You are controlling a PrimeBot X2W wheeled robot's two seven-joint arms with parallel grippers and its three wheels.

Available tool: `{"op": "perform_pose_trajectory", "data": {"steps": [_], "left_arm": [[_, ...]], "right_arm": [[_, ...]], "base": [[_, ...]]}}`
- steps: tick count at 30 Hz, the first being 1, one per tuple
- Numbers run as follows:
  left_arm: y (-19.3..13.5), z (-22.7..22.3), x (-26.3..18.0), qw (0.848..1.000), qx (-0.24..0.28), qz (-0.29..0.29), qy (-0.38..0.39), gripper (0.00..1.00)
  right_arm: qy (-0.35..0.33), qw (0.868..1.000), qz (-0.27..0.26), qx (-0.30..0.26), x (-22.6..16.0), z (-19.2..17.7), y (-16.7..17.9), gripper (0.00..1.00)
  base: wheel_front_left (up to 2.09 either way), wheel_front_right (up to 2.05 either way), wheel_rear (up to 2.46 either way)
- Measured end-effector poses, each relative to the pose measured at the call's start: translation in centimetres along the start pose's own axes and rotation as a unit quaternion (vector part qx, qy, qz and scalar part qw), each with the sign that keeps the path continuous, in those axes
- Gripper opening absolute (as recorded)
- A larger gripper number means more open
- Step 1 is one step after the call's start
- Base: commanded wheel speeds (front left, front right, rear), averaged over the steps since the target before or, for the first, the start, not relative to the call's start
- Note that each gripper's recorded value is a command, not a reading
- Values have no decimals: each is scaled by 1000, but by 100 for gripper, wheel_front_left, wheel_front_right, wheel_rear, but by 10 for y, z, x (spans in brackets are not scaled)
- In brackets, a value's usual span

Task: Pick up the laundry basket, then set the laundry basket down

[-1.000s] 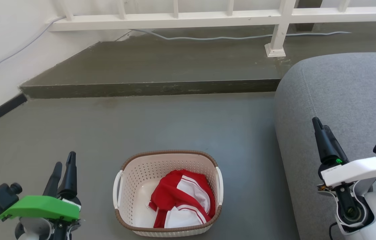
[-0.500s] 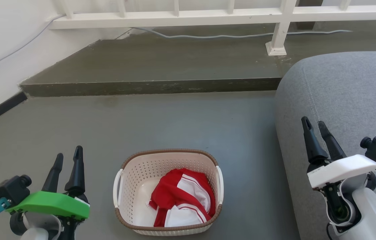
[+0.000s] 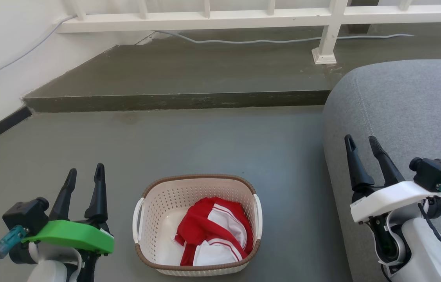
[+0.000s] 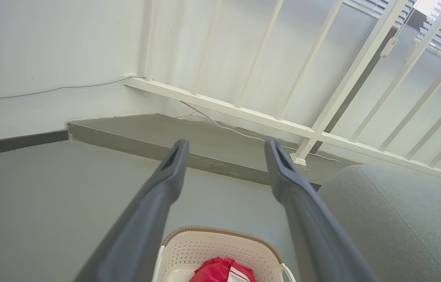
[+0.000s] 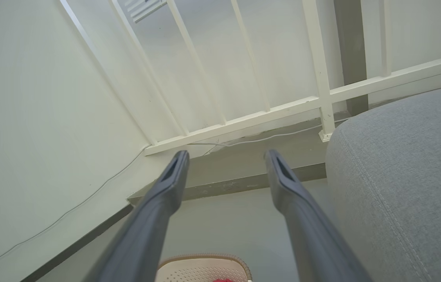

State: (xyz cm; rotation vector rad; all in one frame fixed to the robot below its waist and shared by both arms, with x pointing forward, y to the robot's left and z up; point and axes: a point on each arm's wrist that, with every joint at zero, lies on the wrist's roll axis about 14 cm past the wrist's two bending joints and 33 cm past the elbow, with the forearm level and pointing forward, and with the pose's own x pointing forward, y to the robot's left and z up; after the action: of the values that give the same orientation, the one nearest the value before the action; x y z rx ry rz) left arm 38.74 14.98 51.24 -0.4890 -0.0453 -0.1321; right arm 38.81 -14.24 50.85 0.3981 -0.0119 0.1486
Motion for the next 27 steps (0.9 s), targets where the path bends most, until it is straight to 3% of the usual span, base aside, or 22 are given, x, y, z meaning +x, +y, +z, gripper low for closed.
{"op": "perform_pose_trajectory", "data": {"steps": [15, 27], "left_arm": [[-11, 9, 5, 995, 96, -28, -22, 100], [-10, 8, 5, 994, 101, -24, -23, 100]], "right_arm": [[-17, 994, 11, -106, 4, 4, 4, 100], [-14, 994, 4, -105, 4, 1, 2, 100]], "base": [[0, 0, 0], [0, 0, 0]]}}
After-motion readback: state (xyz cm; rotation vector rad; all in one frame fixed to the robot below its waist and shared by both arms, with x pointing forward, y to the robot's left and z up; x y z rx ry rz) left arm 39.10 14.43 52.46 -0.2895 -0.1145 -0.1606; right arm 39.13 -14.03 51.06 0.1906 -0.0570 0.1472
